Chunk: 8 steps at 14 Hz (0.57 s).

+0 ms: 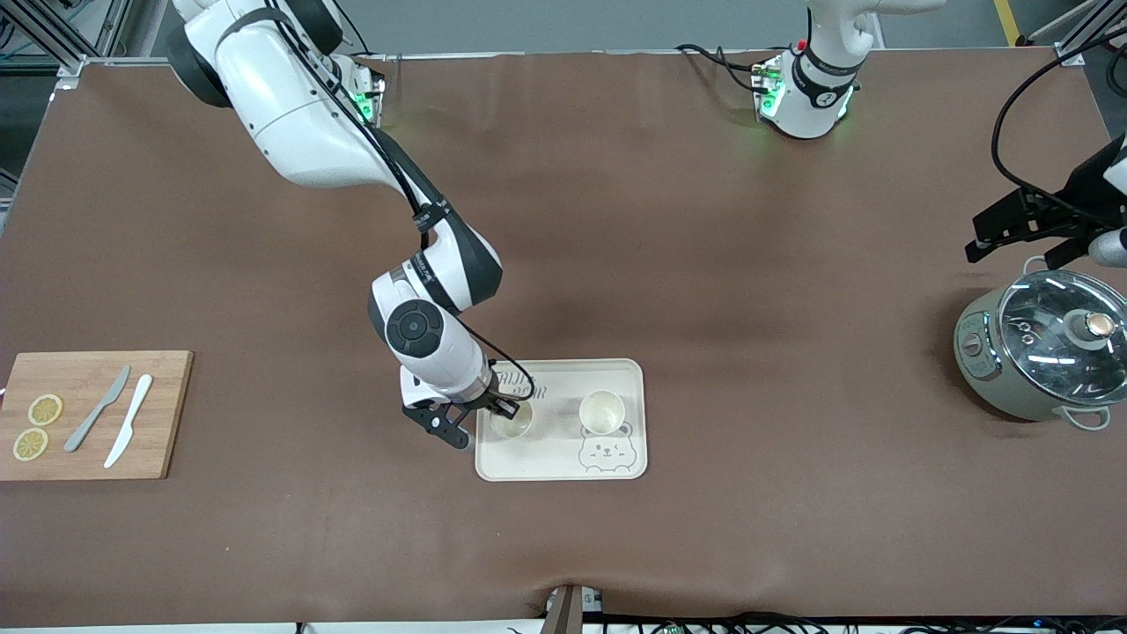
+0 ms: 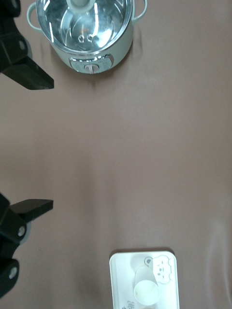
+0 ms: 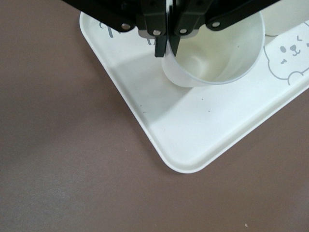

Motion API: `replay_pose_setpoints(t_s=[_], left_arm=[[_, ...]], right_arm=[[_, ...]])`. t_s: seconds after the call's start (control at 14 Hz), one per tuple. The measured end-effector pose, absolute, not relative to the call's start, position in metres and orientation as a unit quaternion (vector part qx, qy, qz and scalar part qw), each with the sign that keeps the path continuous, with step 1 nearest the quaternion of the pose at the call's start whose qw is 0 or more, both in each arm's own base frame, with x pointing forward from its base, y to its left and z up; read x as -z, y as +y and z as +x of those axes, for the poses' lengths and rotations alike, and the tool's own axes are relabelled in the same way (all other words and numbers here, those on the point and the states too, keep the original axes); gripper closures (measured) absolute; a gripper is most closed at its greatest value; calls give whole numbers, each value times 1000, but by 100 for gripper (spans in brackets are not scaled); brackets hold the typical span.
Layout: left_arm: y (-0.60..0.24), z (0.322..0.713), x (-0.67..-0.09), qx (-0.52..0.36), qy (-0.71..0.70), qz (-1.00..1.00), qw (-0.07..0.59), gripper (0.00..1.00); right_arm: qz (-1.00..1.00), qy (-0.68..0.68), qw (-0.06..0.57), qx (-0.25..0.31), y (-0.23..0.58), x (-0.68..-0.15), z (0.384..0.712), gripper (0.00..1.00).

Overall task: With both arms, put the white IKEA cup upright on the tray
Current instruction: 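Lower the cup onto the tray beside the other cup and open the right gripper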

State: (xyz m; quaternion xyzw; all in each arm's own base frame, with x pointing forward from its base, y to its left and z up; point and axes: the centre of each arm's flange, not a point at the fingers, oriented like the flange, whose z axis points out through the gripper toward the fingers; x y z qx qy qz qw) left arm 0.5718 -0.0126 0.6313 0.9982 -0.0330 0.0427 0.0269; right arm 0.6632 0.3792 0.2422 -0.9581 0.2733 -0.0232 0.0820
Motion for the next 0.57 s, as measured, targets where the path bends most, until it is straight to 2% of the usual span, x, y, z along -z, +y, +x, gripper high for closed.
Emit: replay_pose_setpoints(t_s=[0.14, 0.21, 0.29, 0.57], left_arm=[[-6, 579, -622, -43, -37, 998, -16, 0], [-5, 585, -617, -47, -39, 998, -27, 0], [-5, 589, -612, -49, -40, 997, -32, 0], [-1, 596, -602, -46, -69, 996, -35, 0]], right_arm=[[-958, 274, 82, 23, 379, -242, 663, 96], [-958, 274, 82, 24, 379, -242, 663, 90], [-958, 274, 83, 24, 379, -243, 664, 81], [-956, 275, 91, 35, 379, -258, 670, 36]])
